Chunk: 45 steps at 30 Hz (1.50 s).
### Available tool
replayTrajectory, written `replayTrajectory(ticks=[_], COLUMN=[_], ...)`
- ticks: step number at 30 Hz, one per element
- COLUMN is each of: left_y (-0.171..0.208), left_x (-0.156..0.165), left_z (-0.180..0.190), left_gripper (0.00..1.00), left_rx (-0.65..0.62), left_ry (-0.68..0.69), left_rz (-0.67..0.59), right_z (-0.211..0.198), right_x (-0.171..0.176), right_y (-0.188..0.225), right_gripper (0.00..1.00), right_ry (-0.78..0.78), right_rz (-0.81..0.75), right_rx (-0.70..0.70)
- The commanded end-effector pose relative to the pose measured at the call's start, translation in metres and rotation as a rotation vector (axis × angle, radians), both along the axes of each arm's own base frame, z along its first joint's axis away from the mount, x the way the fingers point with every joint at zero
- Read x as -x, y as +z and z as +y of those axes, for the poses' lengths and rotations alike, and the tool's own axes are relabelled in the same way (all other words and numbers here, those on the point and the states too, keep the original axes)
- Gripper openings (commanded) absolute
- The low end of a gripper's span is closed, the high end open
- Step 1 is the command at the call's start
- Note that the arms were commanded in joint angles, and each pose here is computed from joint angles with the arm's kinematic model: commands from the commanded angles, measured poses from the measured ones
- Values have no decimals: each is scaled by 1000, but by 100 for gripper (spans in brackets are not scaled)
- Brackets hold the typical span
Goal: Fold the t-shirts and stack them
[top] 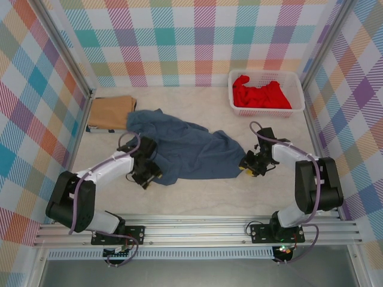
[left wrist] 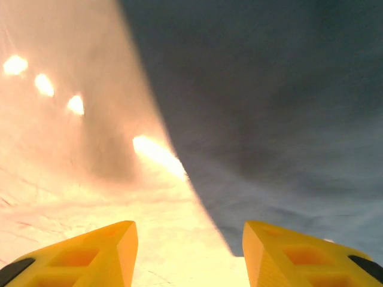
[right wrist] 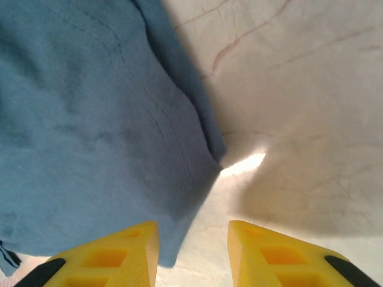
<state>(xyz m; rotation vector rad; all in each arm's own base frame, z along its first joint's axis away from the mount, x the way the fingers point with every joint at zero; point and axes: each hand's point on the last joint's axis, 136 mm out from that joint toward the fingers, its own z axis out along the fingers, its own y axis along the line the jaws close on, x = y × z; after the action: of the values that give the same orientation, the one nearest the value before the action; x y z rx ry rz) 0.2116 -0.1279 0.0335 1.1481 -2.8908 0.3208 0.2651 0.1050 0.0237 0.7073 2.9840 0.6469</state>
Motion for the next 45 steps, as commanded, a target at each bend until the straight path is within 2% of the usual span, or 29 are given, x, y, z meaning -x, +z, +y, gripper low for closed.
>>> replayTrajectory(ticks=[1, 5, 9, 10, 12, 13, 14, 16, 22, 26, 29, 34, 36, 38, 40, 41, 43, 45], left_y=[1, -5, -17, -20, -21, -15, -5, 15, 54, 79, 81, 81, 80, 75, 68, 64, 57, 55], left_x=[-19, -29, -22, -21, -24, -28, -33, -41, -26, -8, 5, 14, 12, 9, 6, 5, 6, 5], left_z=[-31, -48, -60, -62, -60, -55, -50, -41, -9, 17, 24, 37, 38, 38, 37, 37, 42, 48], left_gripper=[51, 52, 44, 38, 16, 4, 0, 0, 0, 0, 0, 0, 0, 0, 0, 0, 0, 0], left_rx=[148, 188, 162, 167, 150, 119, 82, 18, -88, -124, -106, -146, -146, -151, -154, -162, -189, -222], left_ry=[170, 235, 228, 230, 227, 217, 195, 142, 45, 29, 11, -6, 1, 7, 3, -2, -9, -20], left_rz=[-53, -57, -13, -5, -12, -35, -67, -118, -144, -173, -159, -155, -167, -164, -158, -154, -133, -131], right_z=[7, 7, 7, 7, 8, 6, 5, 1, -13, -17, -15, -8, -4, 1, 6, 7, 8, 6], right_x=[-11, -12, -12, -11, -11, -12, -13, -16, -22, -6, 19, 67, 69, 58, 40, 30, 8, -13], right_y=[-2, -7, -11, -13, -15, -14, -13, -5, 45, 76, 85, 88, 89, 80, 66, 55, 39, 34], right_gripper=[35, 33, 29, 26, 21, 15, 9, 0, 0, 0, 0, 0, 0, 0, 2, 8, 28, 39], right_ry=[-5, 7, 8, 9, 8, 5, 3, -2, -11, -4, 7, 58, 70, 74, 86, 88, 92, 89], right_rz=[-7, 6, 17, 21, 25, 21, 12, -14, -91, -73, -35, 151, 180, 195, 206, 219, 213, 172], right_rx=[-31, -24, -22, -24, -24, -19, -10, 12, 93, 110, 82, 42, 36, 22, 22, 28, 49, 76])
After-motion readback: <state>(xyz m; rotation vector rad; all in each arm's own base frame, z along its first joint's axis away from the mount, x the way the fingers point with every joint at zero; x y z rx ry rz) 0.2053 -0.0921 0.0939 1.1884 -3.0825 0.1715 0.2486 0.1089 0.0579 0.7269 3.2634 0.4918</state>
